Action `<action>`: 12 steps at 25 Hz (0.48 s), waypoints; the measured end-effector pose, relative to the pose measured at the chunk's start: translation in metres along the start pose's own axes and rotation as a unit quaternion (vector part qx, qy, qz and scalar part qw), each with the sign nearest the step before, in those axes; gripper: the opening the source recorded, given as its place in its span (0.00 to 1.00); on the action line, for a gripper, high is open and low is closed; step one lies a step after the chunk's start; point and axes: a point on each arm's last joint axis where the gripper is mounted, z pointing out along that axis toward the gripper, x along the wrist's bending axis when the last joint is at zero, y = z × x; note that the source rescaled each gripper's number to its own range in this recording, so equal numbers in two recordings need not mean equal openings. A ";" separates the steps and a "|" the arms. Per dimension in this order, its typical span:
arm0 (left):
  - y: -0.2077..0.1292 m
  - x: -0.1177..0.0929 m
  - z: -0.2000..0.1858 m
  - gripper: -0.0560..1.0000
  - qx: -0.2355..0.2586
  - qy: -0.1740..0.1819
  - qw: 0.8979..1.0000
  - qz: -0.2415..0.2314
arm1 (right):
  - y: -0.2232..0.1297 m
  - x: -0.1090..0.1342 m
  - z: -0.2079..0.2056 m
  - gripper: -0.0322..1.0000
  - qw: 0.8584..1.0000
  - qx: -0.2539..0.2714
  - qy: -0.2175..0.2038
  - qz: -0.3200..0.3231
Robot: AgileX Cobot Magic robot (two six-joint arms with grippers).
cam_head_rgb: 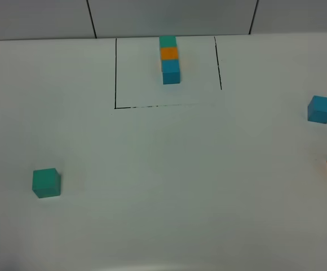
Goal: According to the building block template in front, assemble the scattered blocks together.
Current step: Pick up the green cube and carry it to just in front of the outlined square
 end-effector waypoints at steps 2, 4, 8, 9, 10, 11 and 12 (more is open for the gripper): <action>0.000 0.000 0.000 0.68 0.000 0.000 1.000 -0.001 | 0.000 0.000 0.000 0.74 1.000 0.000 0.000 0.000; 0.004 0.000 0.001 0.72 -0.001 0.000 1.000 -0.003 | 0.000 0.000 0.000 0.74 1.000 0.000 0.000 0.000; 0.025 -0.001 0.003 0.90 -0.010 0.001 1.000 -0.006 | 0.000 0.000 0.000 0.74 1.000 0.000 0.000 0.000; 0.032 -0.001 0.006 0.94 -0.003 0.002 1.000 -0.008 | 0.000 0.000 0.000 0.74 1.000 0.000 0.000 0.000; 0.039 -0.001 0.009 0.97 0.008 0.002 1.000 -0.009 | 0.000 0.000 0.000 0.74 1.000 0.000 0.000 0.000; 0.045 0.000 0.014 0.98 0.019 0.003 1.000 -0.011 | 0.000 0.000 0.000 0.74 1.000 0.000 0.000 0.000; 0.052 0.000 0.020 0.99 0.035 0.004 0.999 -0.012 | 0.000 0.000 0.000 0.74 1.000 0.000 0.000 0.000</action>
